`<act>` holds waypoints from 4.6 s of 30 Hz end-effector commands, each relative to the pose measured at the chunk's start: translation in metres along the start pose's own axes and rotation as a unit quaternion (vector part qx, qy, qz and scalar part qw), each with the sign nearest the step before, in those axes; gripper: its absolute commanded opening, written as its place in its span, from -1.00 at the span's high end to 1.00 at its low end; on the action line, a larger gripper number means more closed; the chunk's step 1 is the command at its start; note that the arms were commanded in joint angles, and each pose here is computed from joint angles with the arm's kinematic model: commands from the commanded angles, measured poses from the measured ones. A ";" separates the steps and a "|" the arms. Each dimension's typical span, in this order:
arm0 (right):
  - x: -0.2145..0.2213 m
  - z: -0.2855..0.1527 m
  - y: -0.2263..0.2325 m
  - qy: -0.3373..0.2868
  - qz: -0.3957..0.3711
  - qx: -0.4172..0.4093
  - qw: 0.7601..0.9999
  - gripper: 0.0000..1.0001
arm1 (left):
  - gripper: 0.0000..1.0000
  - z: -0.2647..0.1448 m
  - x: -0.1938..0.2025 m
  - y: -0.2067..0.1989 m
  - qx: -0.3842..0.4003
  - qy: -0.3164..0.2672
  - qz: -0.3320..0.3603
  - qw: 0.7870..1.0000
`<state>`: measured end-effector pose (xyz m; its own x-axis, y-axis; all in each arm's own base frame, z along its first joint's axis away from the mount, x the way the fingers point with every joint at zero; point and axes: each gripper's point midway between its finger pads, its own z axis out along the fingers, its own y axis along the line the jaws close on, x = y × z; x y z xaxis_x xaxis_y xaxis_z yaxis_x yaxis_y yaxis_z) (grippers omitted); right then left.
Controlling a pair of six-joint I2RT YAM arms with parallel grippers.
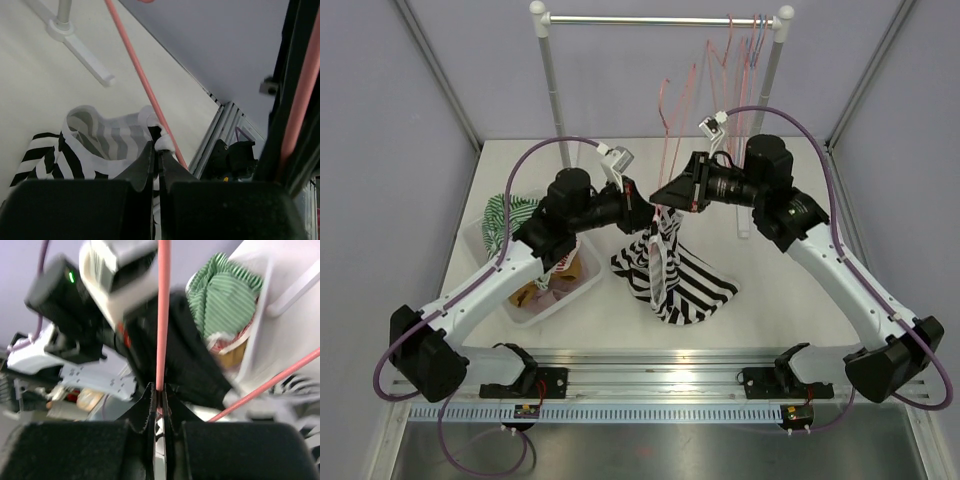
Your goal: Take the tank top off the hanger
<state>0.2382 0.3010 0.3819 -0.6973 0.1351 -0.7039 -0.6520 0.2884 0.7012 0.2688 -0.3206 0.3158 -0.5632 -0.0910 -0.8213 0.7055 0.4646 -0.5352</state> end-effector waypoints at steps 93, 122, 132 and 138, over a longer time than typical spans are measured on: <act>-0.164 0.147 -0.063 -0.019 0.170 -0.091 0.981 1.00 | -0.98 -0.204 0.060 0.062 -0.364 0.002 0.027 0.931; -0.023 -0.061 0.020 -0.081 -0.083 0.135 0.984 -0.99 | -0.98 -0.071 0.058 0.029 -0.254 0.020 0.056 0.965; 0.068 -0.153 0.074 -0.123 -0.125 0.027 0.984 -0.99 | -0.98 0.019 0.159 0.069 -0.263 0.182 0.049 0.946; 0.080 -0.188 0.083 -0.172 -0.143 0.034 0.974 -0.99 | -0.98 0.043 0.228 0.100 -0.281 0.261 0.036 0.923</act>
<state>0.0704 0.1614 0.4078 -0.3567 0.3322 -0.8732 -0.7853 0.3996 0.4728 0.2269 -0.3084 0.0764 -0.7570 0.3477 -0.5531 0.4874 0.8644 -0.1237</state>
